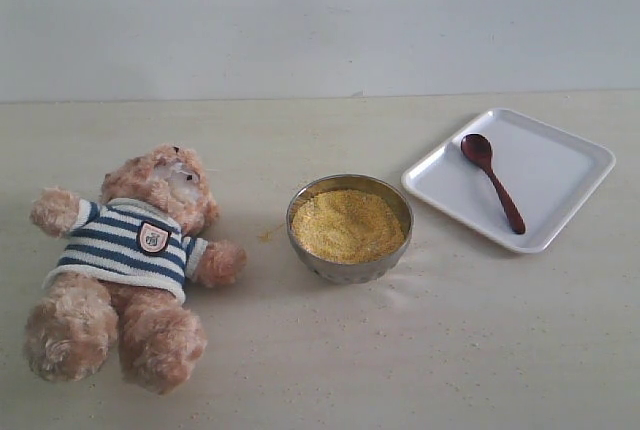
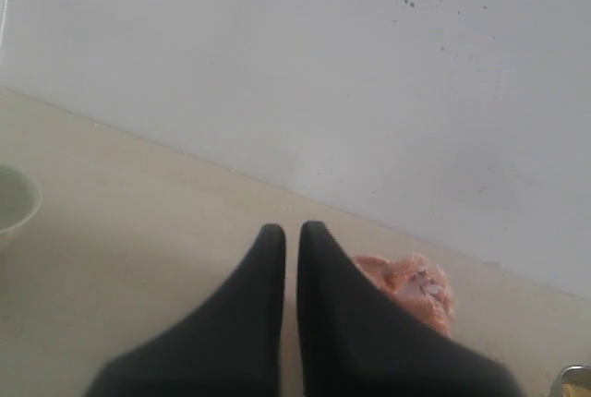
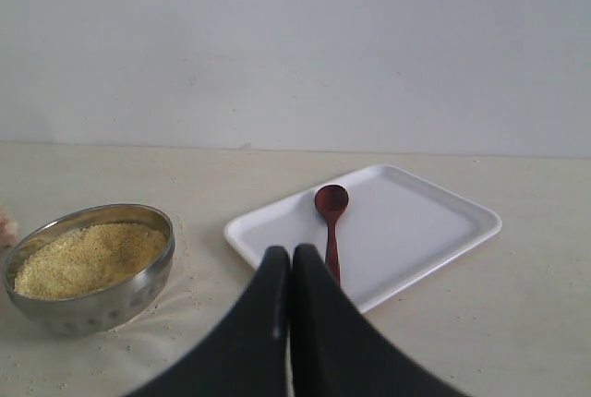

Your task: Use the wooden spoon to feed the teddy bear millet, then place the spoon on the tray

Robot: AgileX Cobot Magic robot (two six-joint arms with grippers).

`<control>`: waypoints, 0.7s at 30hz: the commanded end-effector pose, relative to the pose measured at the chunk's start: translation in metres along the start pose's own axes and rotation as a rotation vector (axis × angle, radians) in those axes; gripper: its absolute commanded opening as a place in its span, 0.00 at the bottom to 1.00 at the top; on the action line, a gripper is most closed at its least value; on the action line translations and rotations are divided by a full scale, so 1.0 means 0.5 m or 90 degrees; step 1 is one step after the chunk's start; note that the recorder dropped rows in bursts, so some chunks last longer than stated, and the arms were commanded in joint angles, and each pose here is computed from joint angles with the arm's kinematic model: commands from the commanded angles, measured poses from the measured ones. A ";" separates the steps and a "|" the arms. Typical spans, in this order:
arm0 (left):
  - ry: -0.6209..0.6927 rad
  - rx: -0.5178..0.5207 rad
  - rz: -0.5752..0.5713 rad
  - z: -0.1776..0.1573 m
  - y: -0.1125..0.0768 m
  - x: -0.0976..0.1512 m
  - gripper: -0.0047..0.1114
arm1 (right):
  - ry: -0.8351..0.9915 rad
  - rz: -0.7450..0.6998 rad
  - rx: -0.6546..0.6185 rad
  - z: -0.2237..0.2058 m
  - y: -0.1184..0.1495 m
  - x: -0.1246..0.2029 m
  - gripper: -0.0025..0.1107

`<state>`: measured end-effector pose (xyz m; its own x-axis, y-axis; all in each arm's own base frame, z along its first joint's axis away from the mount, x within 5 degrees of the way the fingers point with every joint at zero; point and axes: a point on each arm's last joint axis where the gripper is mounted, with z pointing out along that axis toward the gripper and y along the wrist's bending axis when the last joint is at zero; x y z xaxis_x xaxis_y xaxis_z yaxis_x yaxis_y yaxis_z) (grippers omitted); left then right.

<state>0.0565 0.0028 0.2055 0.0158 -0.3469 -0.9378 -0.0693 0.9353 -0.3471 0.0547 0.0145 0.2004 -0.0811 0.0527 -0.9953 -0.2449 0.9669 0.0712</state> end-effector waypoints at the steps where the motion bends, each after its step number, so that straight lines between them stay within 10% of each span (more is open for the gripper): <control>1: 0.003 0.004 0.003 0.000 0.000 0.003 0.08 | -0.005 -0.004 0.002 0.000 0.000 0.001 0.02; 21: 0.006 0.003 0.020 0.000 0.000 0.004 0.08 | -0.013 0.001 0.002 0.000 0.000 -0.001 0.02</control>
<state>0.0565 0.0028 0.2055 0.0158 -0.3469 -0.9378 -0.0693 0.9353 -0.3471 0.0547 0.0145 0.2004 -0.0811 0.0527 -0.9953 -0.2449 0.9669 0.0712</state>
